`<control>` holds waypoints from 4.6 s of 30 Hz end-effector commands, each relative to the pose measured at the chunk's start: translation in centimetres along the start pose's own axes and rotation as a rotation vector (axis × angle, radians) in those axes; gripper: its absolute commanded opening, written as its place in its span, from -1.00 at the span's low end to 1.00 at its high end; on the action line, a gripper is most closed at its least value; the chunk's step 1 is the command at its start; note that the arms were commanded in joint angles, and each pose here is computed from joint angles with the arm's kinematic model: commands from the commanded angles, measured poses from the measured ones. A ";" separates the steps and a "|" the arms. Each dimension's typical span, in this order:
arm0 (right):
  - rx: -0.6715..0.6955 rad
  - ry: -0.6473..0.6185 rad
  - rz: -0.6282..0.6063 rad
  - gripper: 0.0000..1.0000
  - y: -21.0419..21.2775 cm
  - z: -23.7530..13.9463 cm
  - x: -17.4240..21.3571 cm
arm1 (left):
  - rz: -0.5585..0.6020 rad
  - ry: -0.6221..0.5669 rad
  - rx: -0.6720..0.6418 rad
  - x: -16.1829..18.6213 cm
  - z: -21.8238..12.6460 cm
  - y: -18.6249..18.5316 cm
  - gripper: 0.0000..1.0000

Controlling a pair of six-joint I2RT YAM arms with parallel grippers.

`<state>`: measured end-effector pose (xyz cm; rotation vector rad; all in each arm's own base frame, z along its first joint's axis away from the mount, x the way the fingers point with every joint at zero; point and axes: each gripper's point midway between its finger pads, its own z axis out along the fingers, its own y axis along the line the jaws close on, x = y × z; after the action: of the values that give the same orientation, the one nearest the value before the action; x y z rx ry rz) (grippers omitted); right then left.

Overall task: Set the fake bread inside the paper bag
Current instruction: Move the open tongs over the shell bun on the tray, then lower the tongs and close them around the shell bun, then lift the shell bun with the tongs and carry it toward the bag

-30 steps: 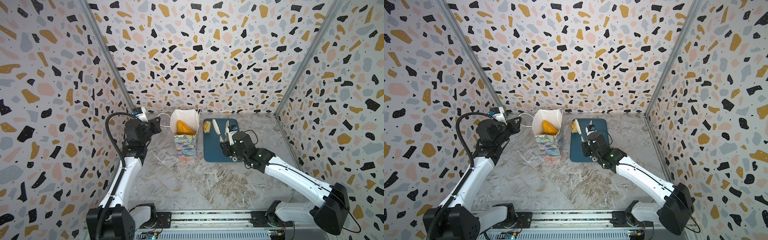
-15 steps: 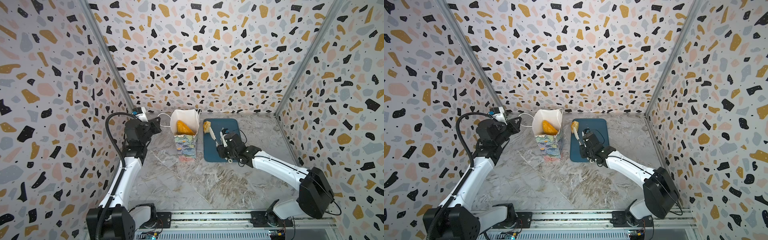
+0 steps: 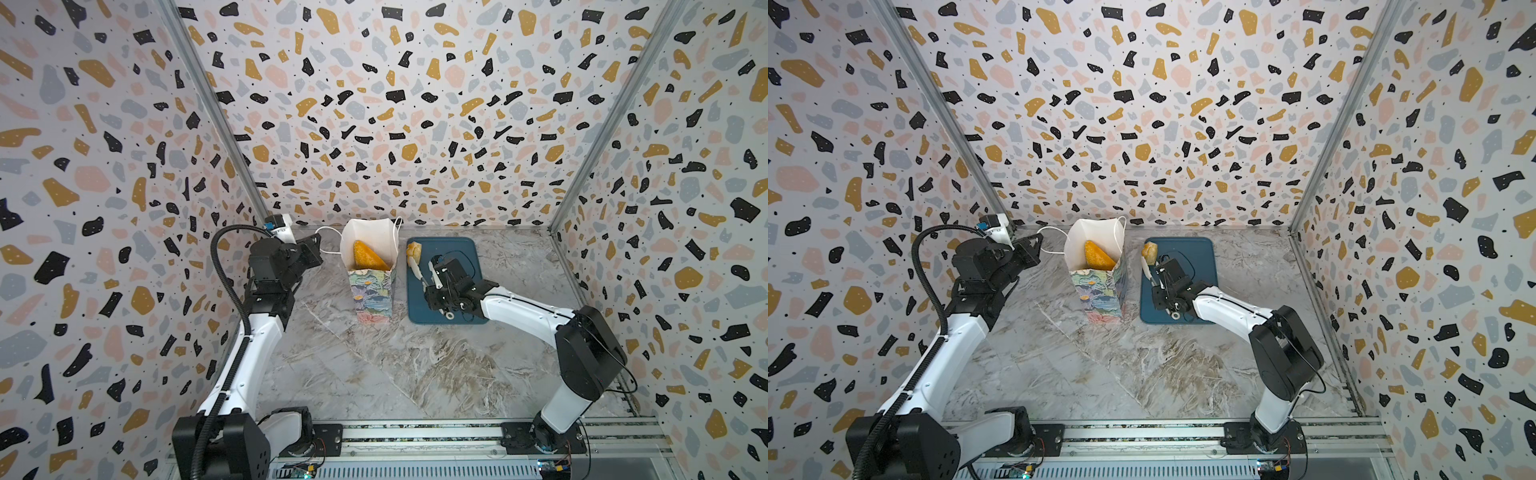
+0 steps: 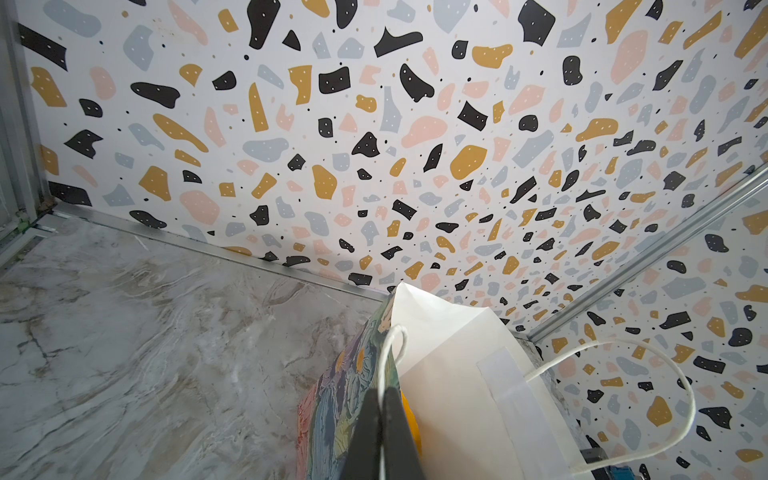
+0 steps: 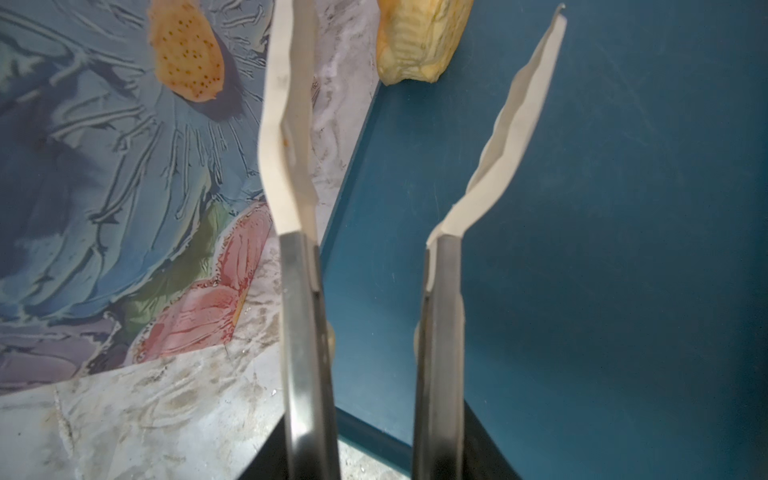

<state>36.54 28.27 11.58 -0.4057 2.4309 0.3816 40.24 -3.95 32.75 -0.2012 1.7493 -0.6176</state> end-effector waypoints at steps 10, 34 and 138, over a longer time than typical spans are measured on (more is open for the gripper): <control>-0.038 -0.012 0.002 -0.13 0.2 3.3 -4.3 | 0.029 -0.025 0.016 -0.5 -0.1 -0.5 -1.00; -0.057 0.034 0.041 -0.21 -0.5 7.2 -5.4 | 0.031 -0.025 0.016 -0.6 -0.1 -0.5 -1.00; -0.274 -0.395 0.174 -0.71 4.4 -18.5 -4.7 | 0.039 -0.028 0.024 -0.5 -0.1 -0.7 -1.00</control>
<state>28.55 26.28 25.21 -0.2280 2.1296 0.7533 40.36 -3.95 32.56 -0.1976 1.7541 -0.6134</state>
